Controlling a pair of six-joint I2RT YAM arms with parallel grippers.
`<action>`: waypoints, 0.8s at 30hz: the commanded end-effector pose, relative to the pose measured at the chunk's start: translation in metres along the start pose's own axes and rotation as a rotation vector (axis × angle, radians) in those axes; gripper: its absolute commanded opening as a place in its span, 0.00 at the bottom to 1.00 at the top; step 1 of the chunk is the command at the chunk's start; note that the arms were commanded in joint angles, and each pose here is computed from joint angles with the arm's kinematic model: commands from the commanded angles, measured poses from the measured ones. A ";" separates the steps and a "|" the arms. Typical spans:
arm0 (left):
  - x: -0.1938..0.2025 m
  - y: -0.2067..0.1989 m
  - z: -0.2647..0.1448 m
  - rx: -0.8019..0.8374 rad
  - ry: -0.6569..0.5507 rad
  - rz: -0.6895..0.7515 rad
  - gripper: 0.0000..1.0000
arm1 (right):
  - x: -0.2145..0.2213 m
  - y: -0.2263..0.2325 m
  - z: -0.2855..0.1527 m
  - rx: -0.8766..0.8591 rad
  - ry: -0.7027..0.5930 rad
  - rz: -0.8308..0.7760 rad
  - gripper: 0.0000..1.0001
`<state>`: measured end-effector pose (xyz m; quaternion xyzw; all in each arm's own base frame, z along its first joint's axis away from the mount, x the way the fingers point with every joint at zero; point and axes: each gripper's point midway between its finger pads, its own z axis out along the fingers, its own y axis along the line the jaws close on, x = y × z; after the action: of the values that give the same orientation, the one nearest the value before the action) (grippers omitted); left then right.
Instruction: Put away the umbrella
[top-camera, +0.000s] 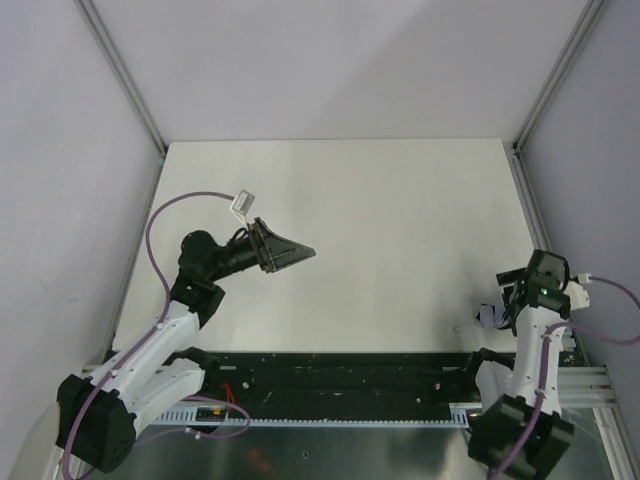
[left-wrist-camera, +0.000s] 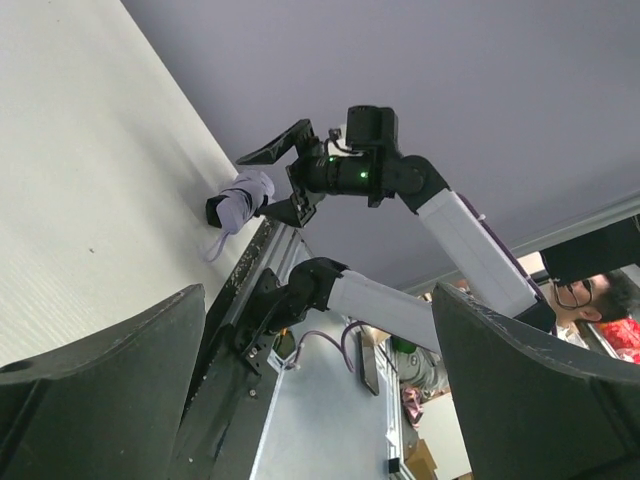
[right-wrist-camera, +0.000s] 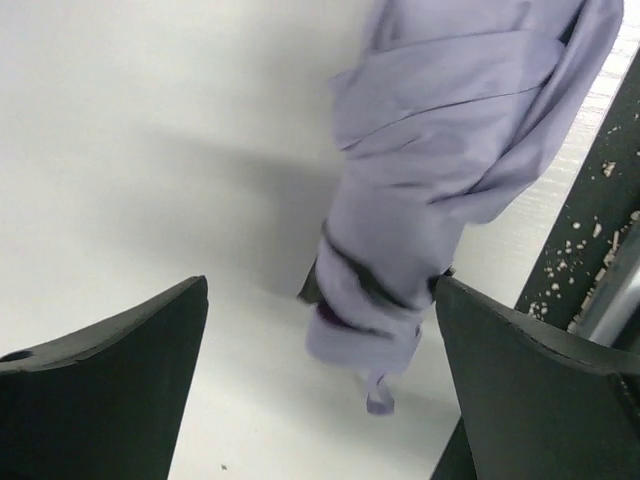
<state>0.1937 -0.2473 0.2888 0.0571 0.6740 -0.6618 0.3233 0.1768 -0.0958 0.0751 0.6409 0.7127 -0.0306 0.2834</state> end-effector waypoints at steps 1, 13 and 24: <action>-0.003 -0.027 0.002 0.070 0.034 0.034 0.97 | -0.018 0.001 -0.043 0.093 -0.131 -0.031 0.99; -0.015 -0.050 0.002 0.113 0.020 0.075 0.98 | 0.038 0.125 -0.131 -0.417 -0.149 -0.552 0.99; -0.058 -0.139 -0.032 0.225 -0.186 0.391 0.99 | 0.030 0.172 -0.282 -1.114 -0.295 -0.694 0.99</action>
<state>0.1800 -0.2331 0.3741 0.1078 0.6091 -0.6769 0.3990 0.2414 0.0782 0.2689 0.1712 0.8222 0.1112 0.5313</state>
